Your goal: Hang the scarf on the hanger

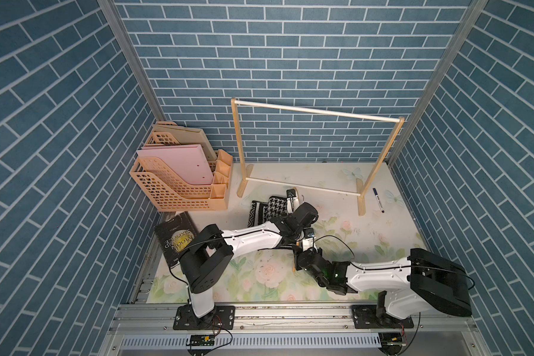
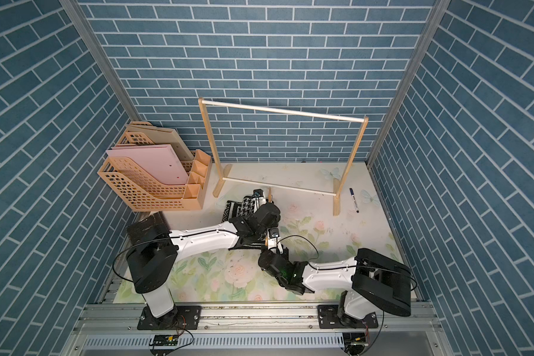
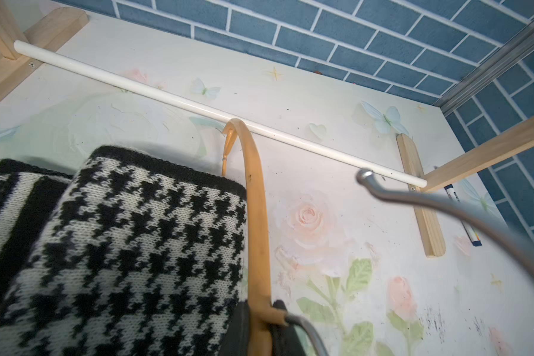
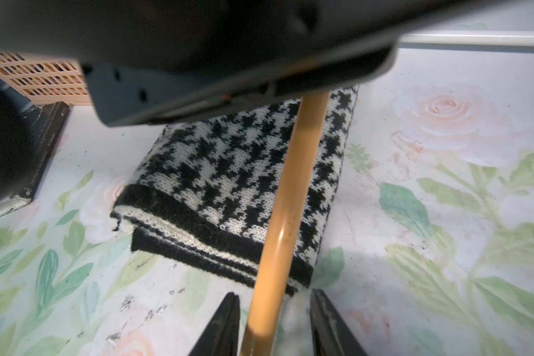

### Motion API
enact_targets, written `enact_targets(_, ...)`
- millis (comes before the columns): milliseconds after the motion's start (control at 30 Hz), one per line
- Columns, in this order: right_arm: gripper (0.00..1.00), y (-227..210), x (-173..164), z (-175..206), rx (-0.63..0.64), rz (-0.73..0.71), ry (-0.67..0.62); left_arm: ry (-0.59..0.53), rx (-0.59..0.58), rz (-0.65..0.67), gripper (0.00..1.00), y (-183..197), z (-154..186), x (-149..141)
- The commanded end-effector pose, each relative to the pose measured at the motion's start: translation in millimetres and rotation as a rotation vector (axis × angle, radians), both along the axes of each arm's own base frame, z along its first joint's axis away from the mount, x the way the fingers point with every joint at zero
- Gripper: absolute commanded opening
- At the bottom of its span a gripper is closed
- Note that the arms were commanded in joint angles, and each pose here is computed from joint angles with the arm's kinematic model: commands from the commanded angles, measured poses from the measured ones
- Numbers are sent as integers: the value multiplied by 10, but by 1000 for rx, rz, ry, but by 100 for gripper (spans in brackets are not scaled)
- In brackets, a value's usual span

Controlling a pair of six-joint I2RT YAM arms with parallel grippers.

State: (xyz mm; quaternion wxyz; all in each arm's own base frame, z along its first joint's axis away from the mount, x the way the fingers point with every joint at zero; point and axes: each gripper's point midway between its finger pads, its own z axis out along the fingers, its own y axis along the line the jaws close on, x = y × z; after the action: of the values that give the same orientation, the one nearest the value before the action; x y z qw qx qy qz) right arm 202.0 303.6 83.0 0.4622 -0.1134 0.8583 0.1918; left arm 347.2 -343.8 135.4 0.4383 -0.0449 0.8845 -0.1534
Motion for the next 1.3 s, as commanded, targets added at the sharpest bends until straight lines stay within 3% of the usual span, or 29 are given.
enact_targets(0, 41, 28, 51, 80, 26, -39, -18, 61, 73, -2, 0, 100, -284, -99)
enact_targets(200, 35, 83, 66, 34, 13, -37, -16, 63, 70, -5, 0, 100, -292, -107)
enact_targets(367, 15, 82, 79, 42, 13, -44, -23, 60, 66, -5, 0, 111, -285, -115)
enact_targets(567, 0, 70, 90, 26, 6, -51, -25, 62, 50, -18, 0, 94, -266, -129)
enact_targets(600, 0, 74, 90, 25, 6, -51, -25, 64, 45, -25, 5, 84, -258, -141)
enact_targets(700, 0, 82, 91, 21, 7, -50, -25, 65, 23, -41, 48, 73, -207, -167)
enact_targets(733, 0, 81, 91, 18, 6, -51, -26, 62, 16, -48, 57, 71, -187, -181)
enact_targets(800, 0, 77, 94, 21, 6, -53, -27, 57, -2, -64, 91, 68, -126, -209)
enact_targets(833, 0, 75, 96, 20, 6, -54, -28, 53, -9, -75, 99, 63, -85, -225)
enact_targets(1100, 0, 63, 106, -2, -5, -62, -31, 22, -39, -195, 100, -29, 387, -360)
enact_targets(1267, 0, 57, 106, -8, -11, -64, -32, 8, -19, -217, 99, 150, 679, -487)
